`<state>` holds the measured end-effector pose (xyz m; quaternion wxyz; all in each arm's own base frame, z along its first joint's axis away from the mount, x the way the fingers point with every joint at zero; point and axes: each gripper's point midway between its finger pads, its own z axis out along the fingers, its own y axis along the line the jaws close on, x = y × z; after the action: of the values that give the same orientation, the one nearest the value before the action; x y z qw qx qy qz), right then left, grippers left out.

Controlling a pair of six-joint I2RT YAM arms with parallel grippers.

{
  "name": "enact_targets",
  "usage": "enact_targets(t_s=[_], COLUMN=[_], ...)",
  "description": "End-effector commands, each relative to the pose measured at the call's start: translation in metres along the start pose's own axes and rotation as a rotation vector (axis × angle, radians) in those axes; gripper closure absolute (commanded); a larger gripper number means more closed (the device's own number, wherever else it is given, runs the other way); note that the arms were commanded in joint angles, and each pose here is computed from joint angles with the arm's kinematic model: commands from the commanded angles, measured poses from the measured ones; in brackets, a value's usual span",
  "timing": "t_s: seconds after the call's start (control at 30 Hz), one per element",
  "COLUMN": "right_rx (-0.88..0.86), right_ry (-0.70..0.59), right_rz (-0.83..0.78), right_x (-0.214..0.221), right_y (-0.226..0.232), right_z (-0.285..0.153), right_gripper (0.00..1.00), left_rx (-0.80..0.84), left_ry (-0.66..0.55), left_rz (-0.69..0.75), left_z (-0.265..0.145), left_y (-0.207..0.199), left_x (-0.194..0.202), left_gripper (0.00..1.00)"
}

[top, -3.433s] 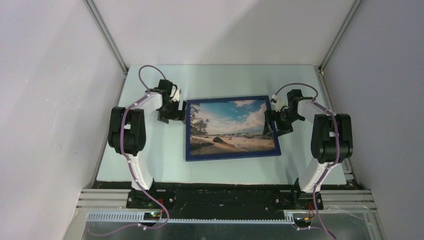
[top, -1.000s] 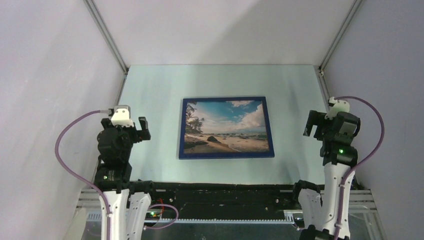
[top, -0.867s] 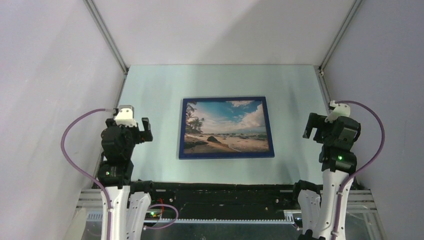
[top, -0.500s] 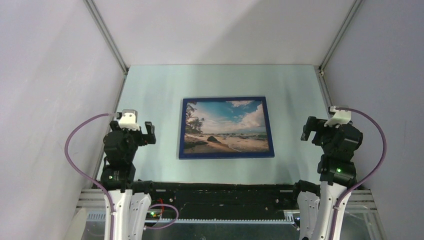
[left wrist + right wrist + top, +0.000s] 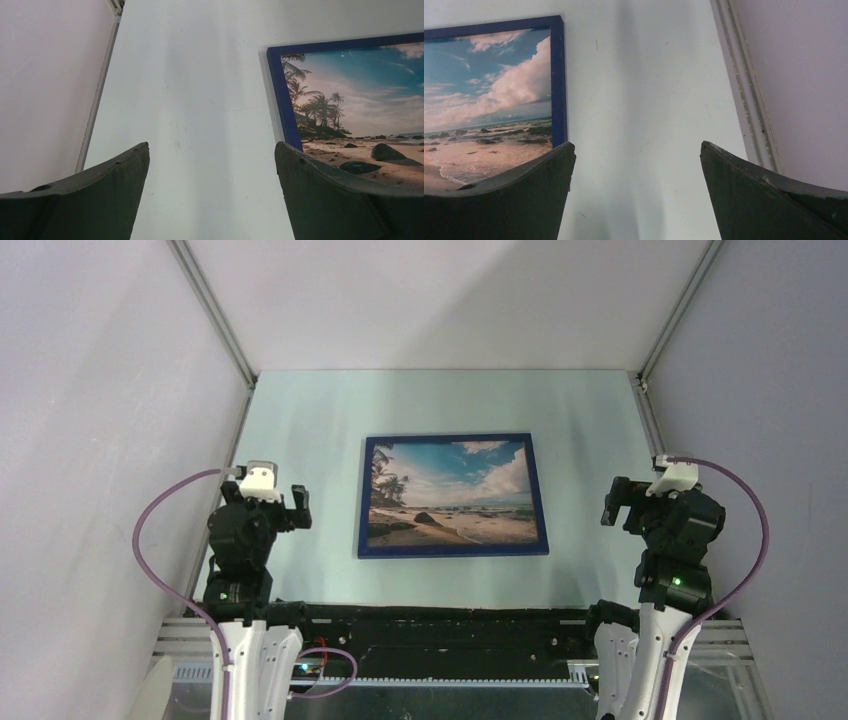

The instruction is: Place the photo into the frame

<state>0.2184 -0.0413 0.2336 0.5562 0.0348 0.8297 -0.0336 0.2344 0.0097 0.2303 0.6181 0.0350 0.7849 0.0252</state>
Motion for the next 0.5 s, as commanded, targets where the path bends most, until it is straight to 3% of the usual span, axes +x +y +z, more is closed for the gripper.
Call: enact_targets(t_s=[0.0, 0.47], right_rx=[0.010, -0.036], right_ry=[0.001, -0.024], right_rz=[-0.017, -0.024], right_x=[-0.0003, -0.0023], right_y=[-0.0038, 0.0038], right_z=[0.0024, -0.0041], right_gripper=[0.01, 0.01], left_rx=[-0.009, -0.039], left_ry=[-0.054, -0.067], left_rz=[0.038, 0.052], left_z=[-0.0004, -0.0023], left_y=[0.0033, 0.0087], left_x=[-0.0107, -0.0118], left_gripper=[0.00, 0.00])
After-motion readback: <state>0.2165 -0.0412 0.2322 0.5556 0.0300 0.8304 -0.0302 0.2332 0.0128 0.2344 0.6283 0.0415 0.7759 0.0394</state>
